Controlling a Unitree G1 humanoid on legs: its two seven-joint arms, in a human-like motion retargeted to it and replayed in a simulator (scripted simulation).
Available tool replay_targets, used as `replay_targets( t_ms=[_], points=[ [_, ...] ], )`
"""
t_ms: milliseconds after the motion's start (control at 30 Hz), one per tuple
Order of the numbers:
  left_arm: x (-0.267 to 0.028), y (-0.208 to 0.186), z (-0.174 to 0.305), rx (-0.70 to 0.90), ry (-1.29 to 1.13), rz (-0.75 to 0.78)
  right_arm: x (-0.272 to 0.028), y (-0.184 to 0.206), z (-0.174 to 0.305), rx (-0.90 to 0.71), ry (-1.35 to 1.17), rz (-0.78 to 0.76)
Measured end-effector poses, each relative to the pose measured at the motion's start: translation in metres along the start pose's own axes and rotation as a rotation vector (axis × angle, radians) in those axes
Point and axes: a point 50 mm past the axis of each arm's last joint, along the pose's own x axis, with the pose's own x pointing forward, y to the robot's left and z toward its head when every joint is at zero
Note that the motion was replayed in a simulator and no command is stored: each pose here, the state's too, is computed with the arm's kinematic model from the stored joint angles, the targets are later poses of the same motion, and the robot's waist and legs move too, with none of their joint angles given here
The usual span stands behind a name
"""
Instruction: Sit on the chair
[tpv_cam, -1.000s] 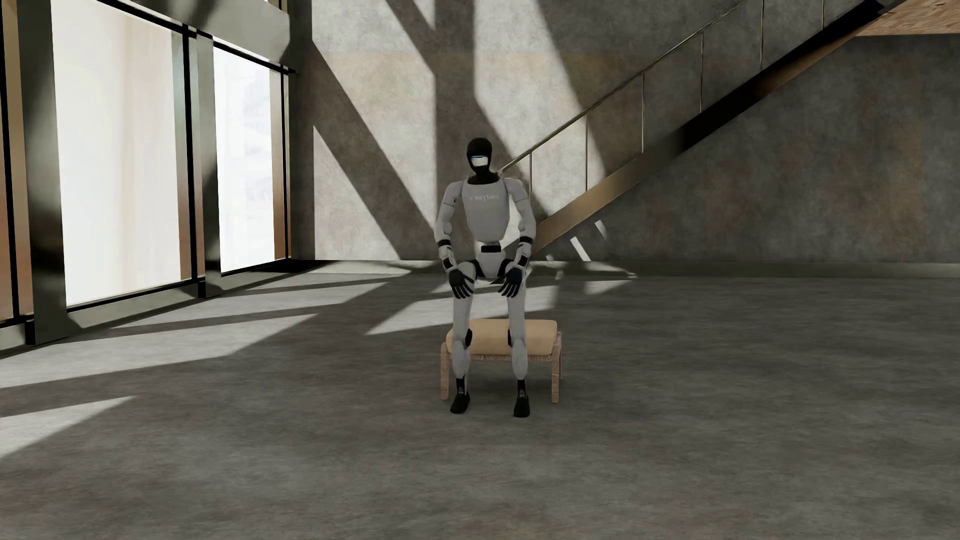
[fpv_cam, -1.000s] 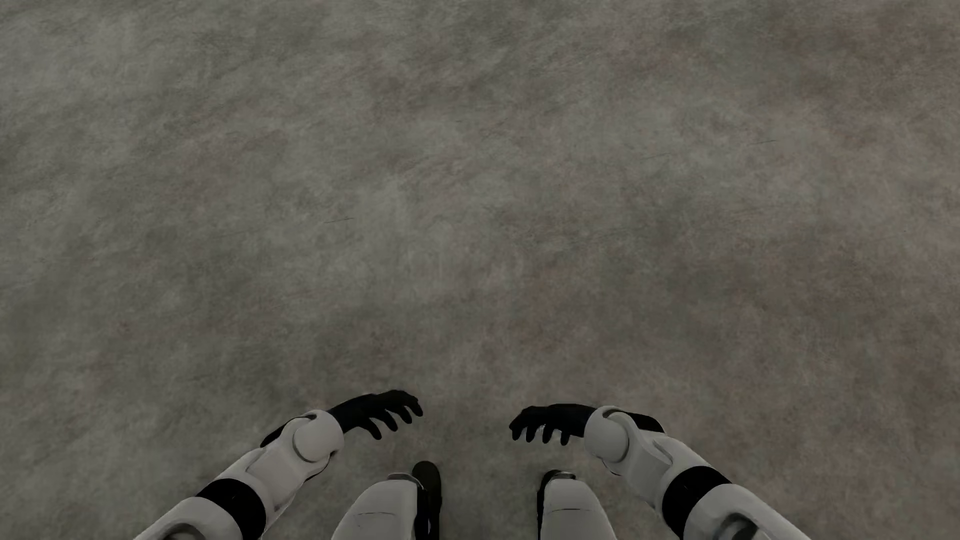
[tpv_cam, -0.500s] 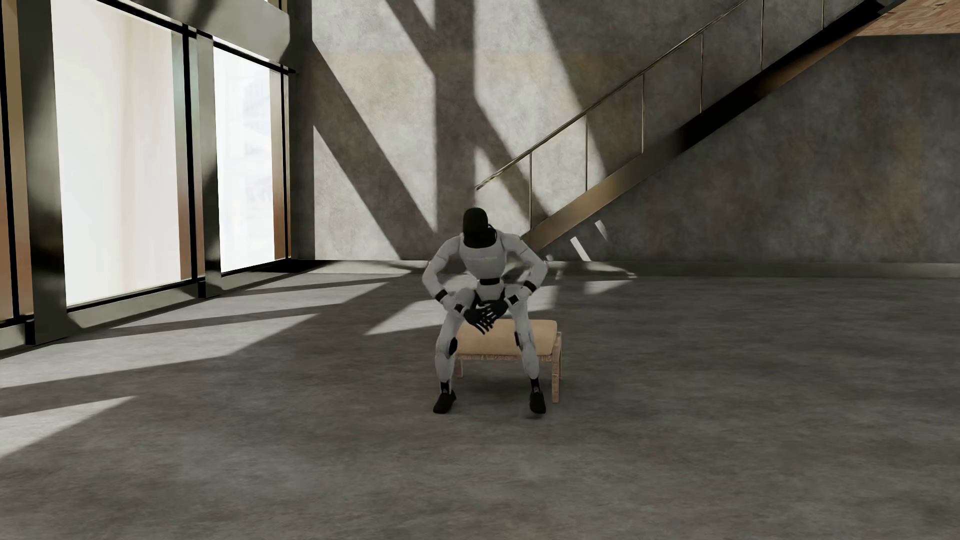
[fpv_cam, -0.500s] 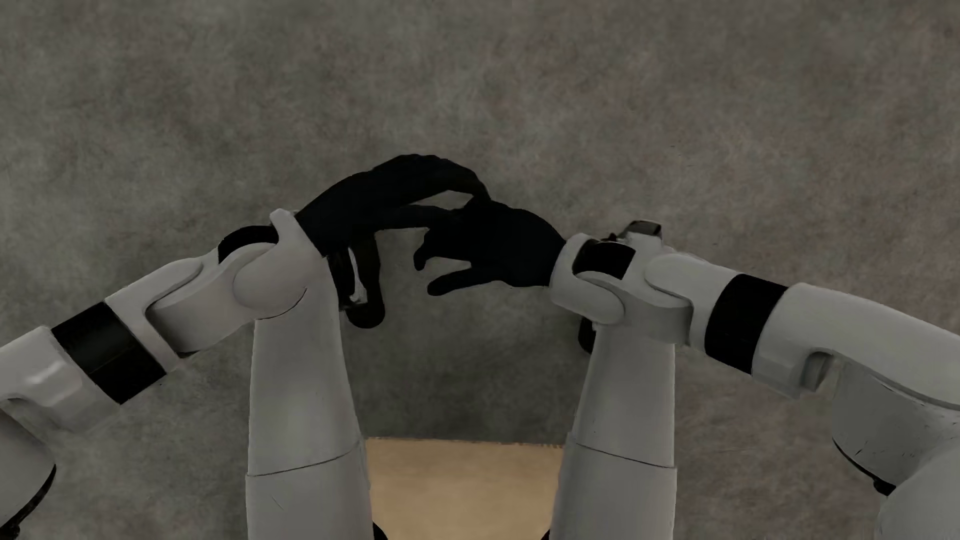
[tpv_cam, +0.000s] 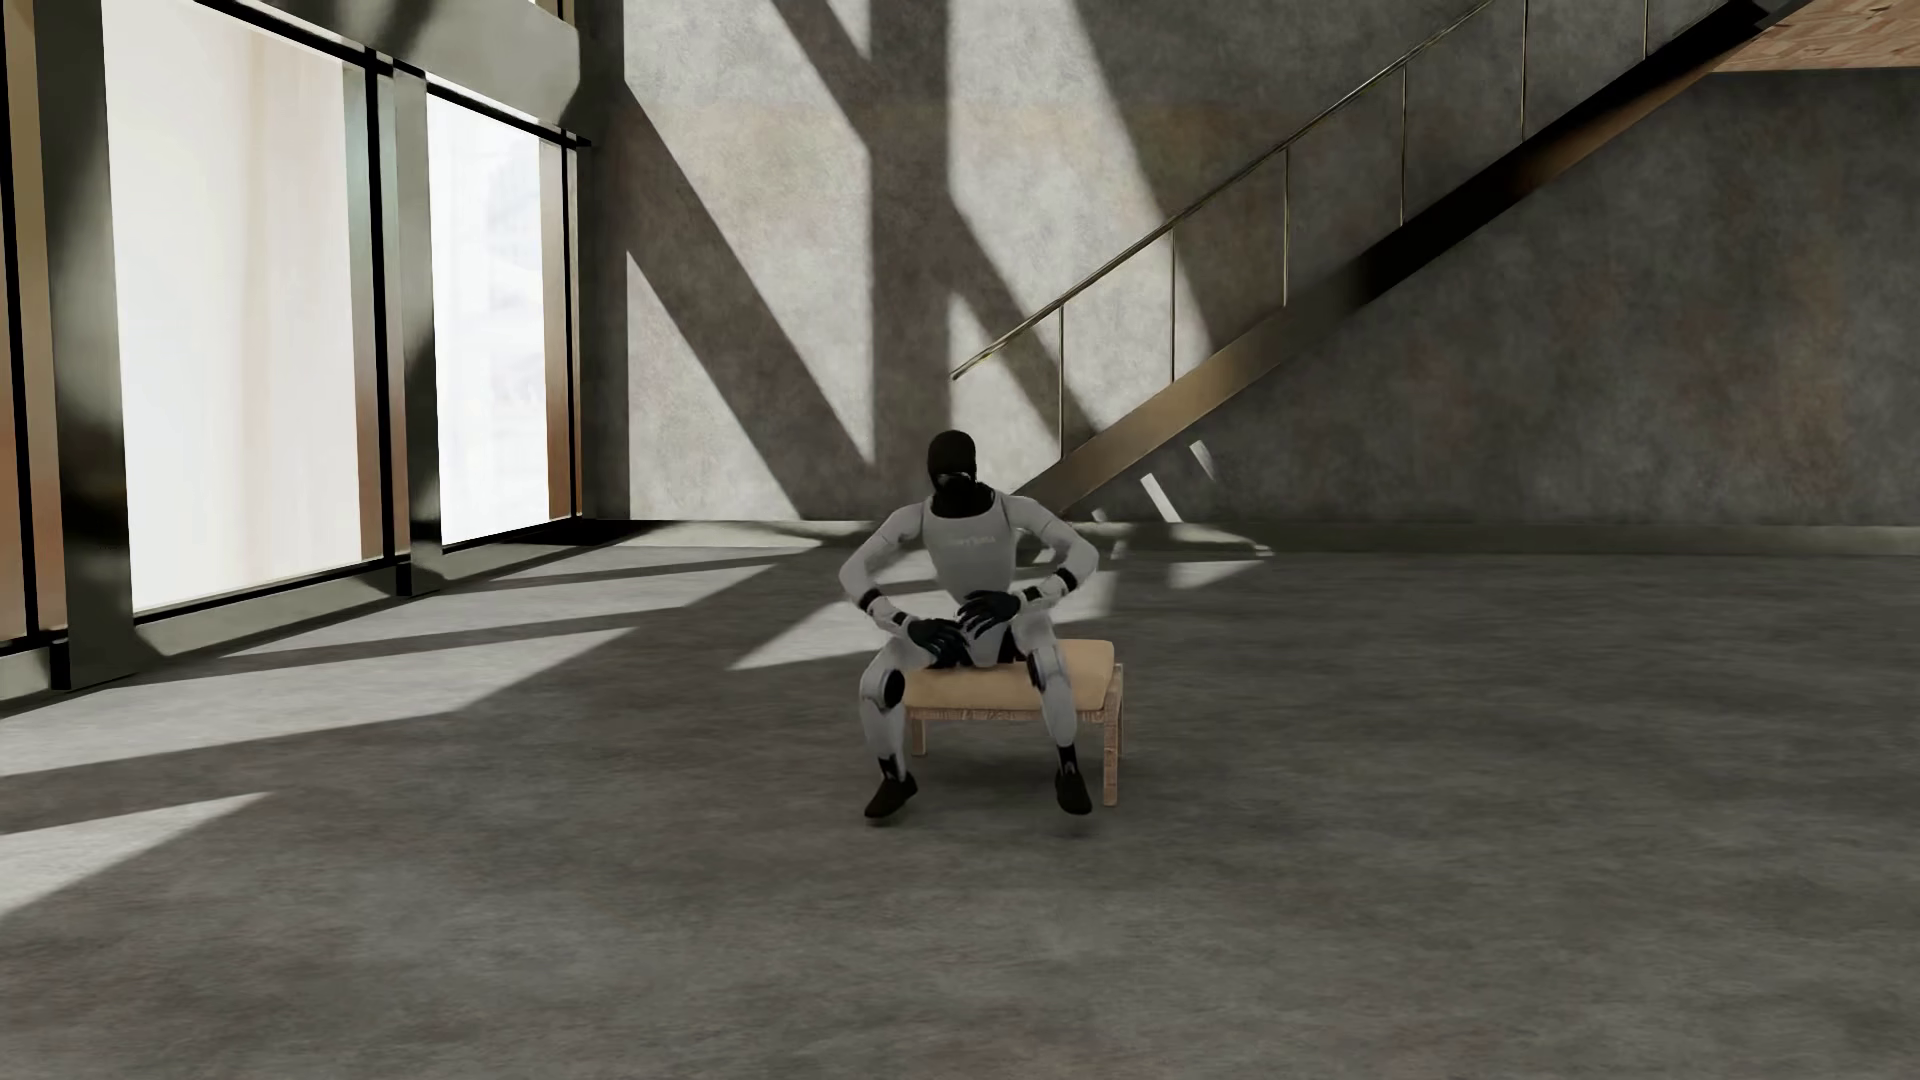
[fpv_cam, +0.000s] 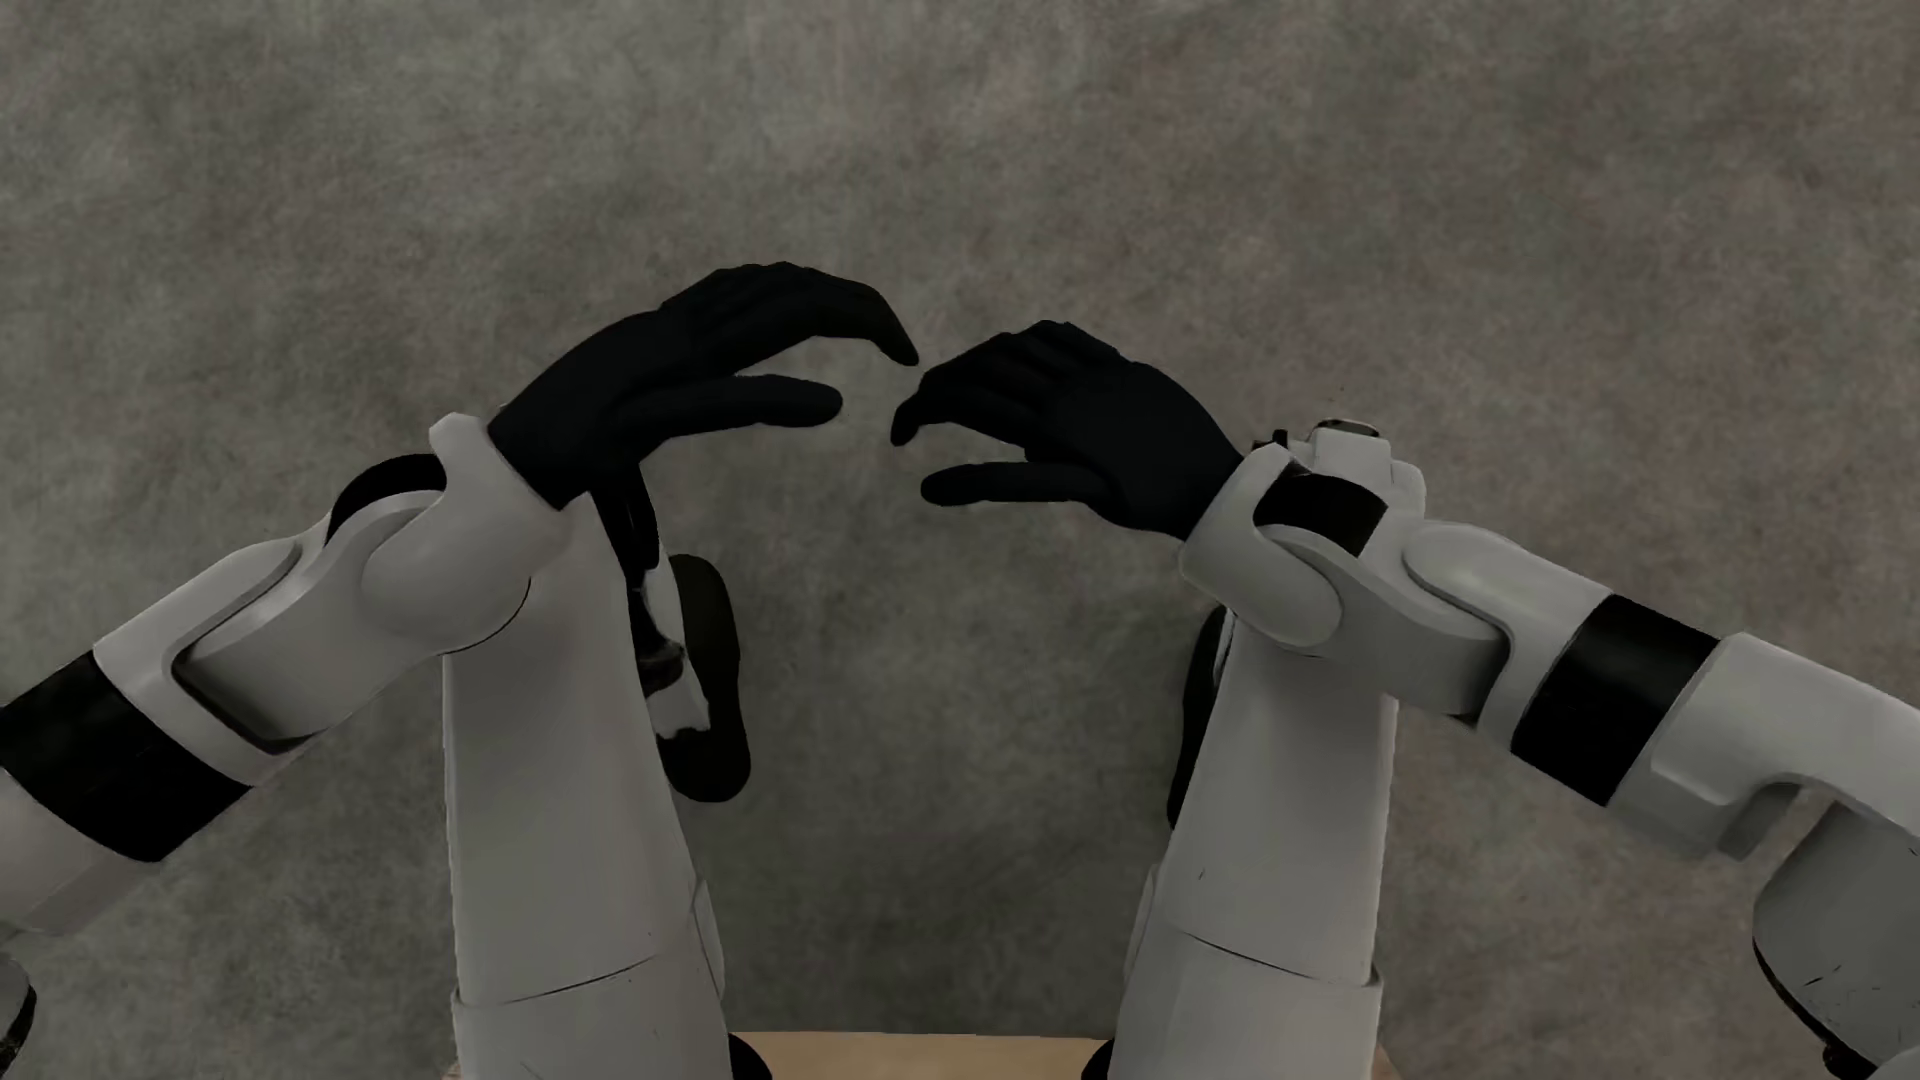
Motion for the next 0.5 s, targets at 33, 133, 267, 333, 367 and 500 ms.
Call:
replay_targets(
  t_ms=[33,133,267,333,367,500],
  points=[
    [-0.007,-0.010,-0.012,-0.020,0.066,-0.017,-0.004,0.012,-0.008,0.037,0.063,0.018],
    [-0.029,-0.035,-0.042,-0.095,0.254,-0.011,-0.018,0.048,-0.031,0.190,0.281,0.008],
    [-0.075,-0.072,-0.076,-0.280,0.561,0.202,-0.049,0.101,-0.047,0.485,0.665,-0.210],
    [-0.102,-0.097,-0.090,-0.399,0.766,0.320,-0.072,0.130,-0.050,0.666,0.872,-0.248],
    [-0.117,-0.112,-0.096,-0.475,0.868,0.359,-0.087,0.146,-0.051,0.737,0.970,-0.227],
    [-0.192,-0.177,-0.108,-0.648,1.286,0.152,-0.180,0.209,-0.048,0.868,1.306,0.205]
  ],
)
